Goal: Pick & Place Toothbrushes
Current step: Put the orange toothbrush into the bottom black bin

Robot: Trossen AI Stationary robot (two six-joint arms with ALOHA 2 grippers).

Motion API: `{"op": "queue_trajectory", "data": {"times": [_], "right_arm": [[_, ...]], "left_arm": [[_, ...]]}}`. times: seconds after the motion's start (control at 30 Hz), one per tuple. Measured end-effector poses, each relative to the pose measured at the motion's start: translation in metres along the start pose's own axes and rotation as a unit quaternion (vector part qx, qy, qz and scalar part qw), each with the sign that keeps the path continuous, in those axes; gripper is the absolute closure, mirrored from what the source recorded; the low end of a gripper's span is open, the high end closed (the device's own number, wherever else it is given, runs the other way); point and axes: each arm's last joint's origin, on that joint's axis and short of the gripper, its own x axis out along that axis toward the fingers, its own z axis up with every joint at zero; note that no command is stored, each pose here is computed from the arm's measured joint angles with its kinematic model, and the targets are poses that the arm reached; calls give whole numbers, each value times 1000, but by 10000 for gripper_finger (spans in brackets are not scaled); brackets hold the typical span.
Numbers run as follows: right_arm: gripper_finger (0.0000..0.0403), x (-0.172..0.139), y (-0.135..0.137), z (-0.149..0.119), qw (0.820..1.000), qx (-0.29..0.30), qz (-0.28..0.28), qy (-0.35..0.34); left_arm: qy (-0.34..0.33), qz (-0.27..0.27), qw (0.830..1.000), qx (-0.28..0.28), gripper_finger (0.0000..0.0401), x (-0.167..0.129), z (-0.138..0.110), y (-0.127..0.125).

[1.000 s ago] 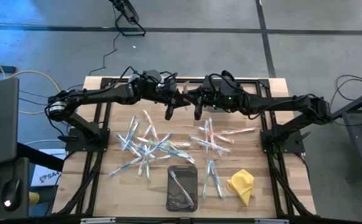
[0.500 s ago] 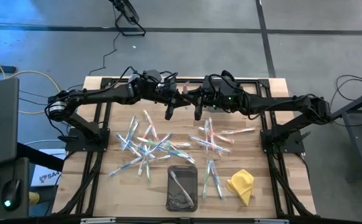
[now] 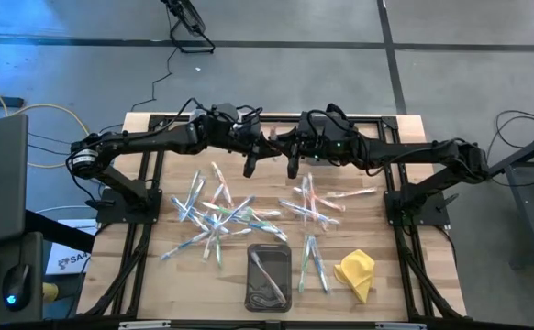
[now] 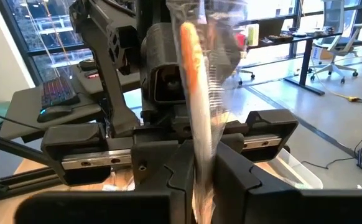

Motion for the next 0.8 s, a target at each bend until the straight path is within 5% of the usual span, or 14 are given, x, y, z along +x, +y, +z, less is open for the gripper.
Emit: {"op": "queue_trajectory", "data": {"times": [0.23, 0.57, 0.8], "right_arm": [[314, 0, 0, -1, 999, 34, 1, 5], [169, -1, 0, 0, 999, 53, -1, 5], [118, -30, 1, 9, 995, 72, 21, 63]], "left_arm": [[10, 0, 1000, 0, 382, 0, -2, 0], [35, -2, 999, 14, 382, 0, -7, 0], [53, -4, 998, 35, 382, -1, -11, 0]]}}
